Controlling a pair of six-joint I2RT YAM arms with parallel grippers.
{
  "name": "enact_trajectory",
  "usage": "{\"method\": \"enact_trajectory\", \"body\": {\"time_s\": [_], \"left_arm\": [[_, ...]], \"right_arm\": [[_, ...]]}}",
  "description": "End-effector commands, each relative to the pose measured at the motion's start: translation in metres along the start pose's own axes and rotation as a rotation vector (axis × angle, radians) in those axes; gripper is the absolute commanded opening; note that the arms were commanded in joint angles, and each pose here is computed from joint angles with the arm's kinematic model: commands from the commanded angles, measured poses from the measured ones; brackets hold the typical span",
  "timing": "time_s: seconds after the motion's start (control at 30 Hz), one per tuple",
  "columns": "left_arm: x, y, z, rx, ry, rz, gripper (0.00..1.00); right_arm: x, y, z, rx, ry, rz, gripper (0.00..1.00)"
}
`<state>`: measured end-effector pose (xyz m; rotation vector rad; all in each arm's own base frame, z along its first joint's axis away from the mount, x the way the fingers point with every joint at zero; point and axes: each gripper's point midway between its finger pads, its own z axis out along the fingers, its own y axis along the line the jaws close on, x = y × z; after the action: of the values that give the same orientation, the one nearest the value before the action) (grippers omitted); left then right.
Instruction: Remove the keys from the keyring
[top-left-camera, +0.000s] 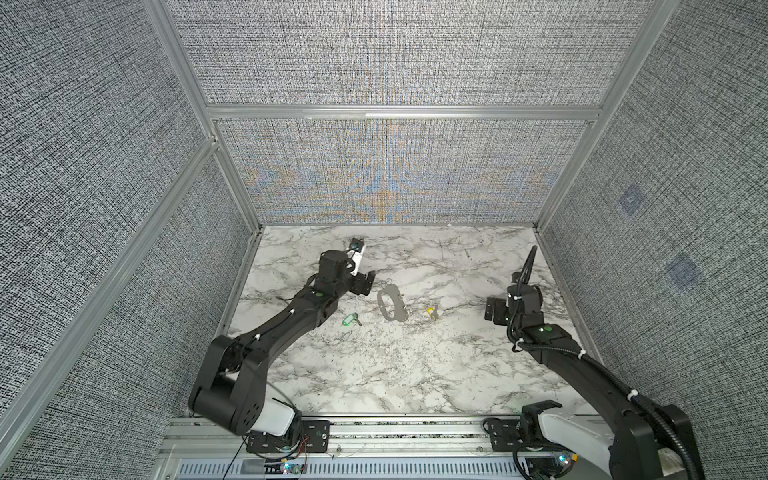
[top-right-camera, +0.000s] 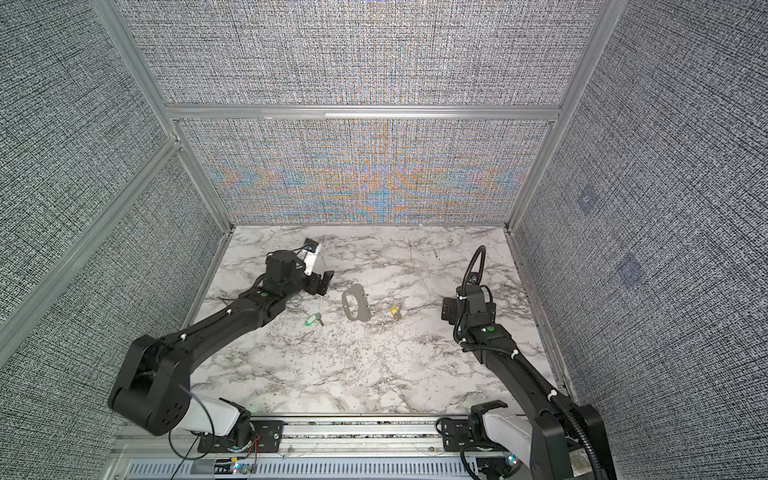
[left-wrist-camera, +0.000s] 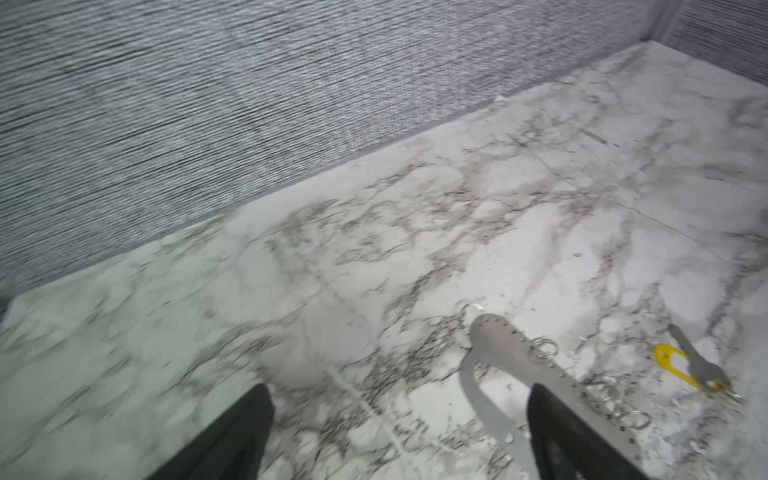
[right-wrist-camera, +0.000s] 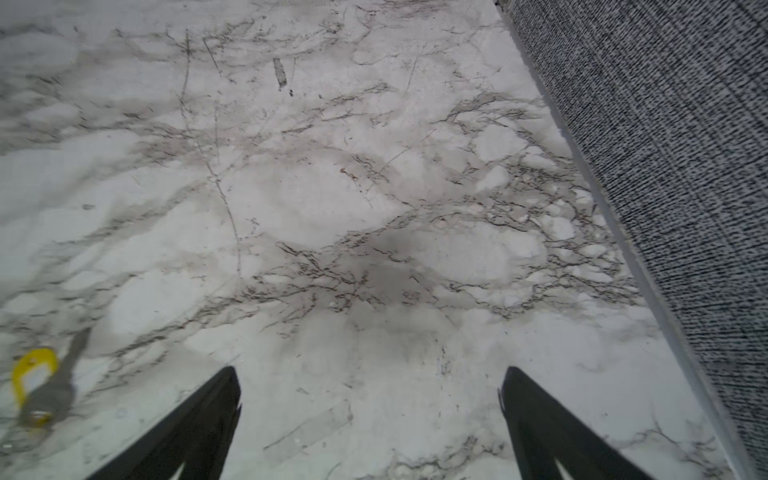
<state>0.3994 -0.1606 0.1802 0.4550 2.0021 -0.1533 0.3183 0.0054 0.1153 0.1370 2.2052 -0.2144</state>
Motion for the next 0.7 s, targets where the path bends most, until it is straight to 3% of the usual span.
{"method": "enact_trajectory", "body": {"time_s": [0.0, 0.17, 0.3, 0.57, 0.67], "left_arm": [[0.008, 0.056, -0.025, -0.207, -0.065, -0.116, 0.99], [0.043, 0.116, -0.064, -0.386, -0.181, -0.209, 0.99], [0.081, 0.143, -0.077, -0.465, -0.197, -0.279, 1.0], [0.095, 0.141, -0.089, -0.452, -0.376, -0.224, 0.99], [0.098, 0.139, -0.083, -0.427, -0.395, -0.226, 1.0]], "right_arm": [[-0.048, -0.01, -0.005, 0.049, -0.295, 0.013, 0.99], [-0.033, -0.016, 0.018, 0.059, -0.383, 0.028, 0.99], [-0.04, -0.014, 0.026, 0.048, -0.462, 0.006, 0.99], [-0.022, -0.009, 0.04, -0.101, -0.493, 0.026, 0.99], [-0.023, -0.002, 0.053, -0.127, -0.42, -0.006, 0.99]]}}
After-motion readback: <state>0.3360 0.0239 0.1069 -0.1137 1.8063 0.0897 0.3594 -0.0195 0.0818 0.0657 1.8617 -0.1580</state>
